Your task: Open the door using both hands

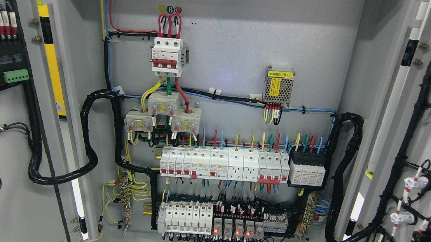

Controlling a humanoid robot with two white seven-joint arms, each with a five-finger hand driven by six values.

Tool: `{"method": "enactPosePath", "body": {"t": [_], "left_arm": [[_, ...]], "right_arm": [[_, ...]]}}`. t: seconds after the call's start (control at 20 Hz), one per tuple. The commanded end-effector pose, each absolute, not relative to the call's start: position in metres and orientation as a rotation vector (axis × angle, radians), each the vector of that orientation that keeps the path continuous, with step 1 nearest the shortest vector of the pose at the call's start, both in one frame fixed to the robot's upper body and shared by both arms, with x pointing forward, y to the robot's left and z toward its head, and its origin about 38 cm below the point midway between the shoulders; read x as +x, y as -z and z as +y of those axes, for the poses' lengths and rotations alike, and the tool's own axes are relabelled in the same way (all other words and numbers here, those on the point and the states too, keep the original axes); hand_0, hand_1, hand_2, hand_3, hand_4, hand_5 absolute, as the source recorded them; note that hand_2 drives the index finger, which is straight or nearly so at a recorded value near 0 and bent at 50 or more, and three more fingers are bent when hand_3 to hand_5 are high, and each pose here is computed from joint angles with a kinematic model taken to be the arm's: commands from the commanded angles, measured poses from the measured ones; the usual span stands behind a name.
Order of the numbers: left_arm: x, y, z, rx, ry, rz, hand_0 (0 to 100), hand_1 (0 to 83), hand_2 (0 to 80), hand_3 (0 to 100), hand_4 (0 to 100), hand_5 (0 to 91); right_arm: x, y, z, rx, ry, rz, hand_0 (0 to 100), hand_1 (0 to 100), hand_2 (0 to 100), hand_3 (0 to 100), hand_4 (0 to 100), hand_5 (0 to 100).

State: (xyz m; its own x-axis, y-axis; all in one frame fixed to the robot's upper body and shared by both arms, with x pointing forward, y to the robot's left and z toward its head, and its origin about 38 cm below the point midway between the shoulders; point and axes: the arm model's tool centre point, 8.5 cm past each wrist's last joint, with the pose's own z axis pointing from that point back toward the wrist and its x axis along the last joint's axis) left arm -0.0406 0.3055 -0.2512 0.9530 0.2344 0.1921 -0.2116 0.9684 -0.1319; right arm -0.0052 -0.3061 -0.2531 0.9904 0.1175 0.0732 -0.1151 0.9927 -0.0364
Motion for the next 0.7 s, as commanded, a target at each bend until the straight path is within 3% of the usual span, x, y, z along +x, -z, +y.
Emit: {"method": "enactPosePath", "body": {"t": [0.0, 0.65], "left_arm": [[-0.102, 0.246, 0.305, -0.104, -0.079, 0.028, 30, 18.0, 0.0, 0, 0, 0.0], [-0.086, 0.248, 0.302, -0.077, -0.086, -0.054, 31, 17.5, 0.0, 0, 0, 0.0]], "right_arm": [[-0.028, 0.257, -0.308, -0.077, -0.151, 0.055, 21, 11, 0, 0, 0, 0], [-0.027, 0.257, -0.312, -0.087, -0.055, 0.076, 21, 11, 0, 0, 0, 0]]}}
